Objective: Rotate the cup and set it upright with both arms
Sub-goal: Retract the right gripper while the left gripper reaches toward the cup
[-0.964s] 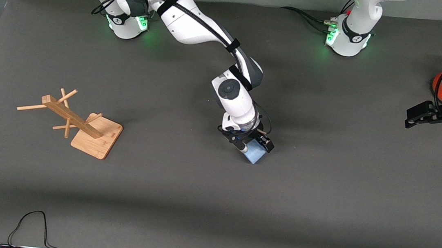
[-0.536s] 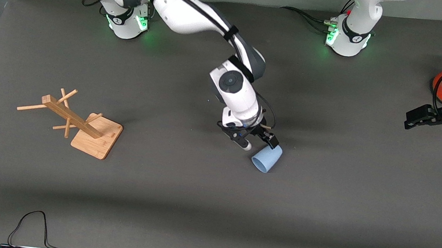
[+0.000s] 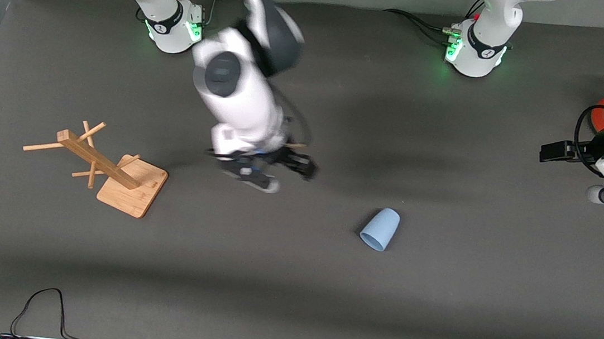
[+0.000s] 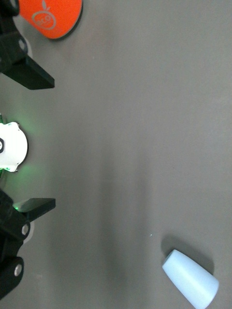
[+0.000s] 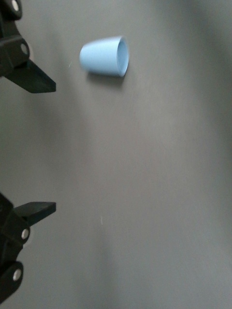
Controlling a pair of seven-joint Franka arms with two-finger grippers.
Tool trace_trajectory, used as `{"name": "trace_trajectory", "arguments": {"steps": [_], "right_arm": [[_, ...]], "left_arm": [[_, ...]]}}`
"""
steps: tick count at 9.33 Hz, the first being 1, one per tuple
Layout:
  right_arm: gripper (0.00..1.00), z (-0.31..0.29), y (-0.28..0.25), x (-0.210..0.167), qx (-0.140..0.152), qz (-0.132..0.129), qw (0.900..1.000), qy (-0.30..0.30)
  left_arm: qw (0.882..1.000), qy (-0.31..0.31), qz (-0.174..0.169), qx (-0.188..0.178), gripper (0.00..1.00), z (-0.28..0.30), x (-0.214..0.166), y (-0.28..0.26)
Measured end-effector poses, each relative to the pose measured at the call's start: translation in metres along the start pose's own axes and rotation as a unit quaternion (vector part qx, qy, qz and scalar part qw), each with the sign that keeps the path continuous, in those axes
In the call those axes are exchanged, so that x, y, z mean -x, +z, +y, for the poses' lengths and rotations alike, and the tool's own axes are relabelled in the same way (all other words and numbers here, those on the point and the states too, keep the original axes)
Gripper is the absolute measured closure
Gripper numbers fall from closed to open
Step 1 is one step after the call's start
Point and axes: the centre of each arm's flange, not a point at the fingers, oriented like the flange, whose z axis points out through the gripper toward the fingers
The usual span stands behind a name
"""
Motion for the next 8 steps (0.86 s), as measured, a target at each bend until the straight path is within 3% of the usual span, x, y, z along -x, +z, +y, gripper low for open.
{"name": "trace_trajectory", "arguments": {"steps": [2,3,5,6,8], "right_arm": [[0.00,0.068,-0.045,-0.025,0.034,-0.013,0.996,-0.078],[0.00,0.092,-0.062,-0.034,0.053,-0.012,0.992,-0.111],[0.00,0.126,-0.080,-0.050,0.061,-0.019,0.987,-0.149],[0.00,0.140,-0.083,-0.058,0.062,-0.025,0.986,-0.149],[0.00,0.162,-0.094,-0.068,0.075,-0.027,0.984,-0.162]], "left_arm": [[0.992,-0.124,-0.009,-0.012,0.00,0.018,-0.012,0.017],[0.981,-0.191,-0.005,-0.029,0.00,0.038,-0.024,0.031],[0.955,-0.291,0.006,-0.058,0.00,0.090,-0.064,0.062],[0.942,-0.330,0.018,-0.053,0.00,0.110,-0.088,0.072],[0.913,-0.403,0.072,0.003,0.00,0.141,-0.143,0.080]]}}
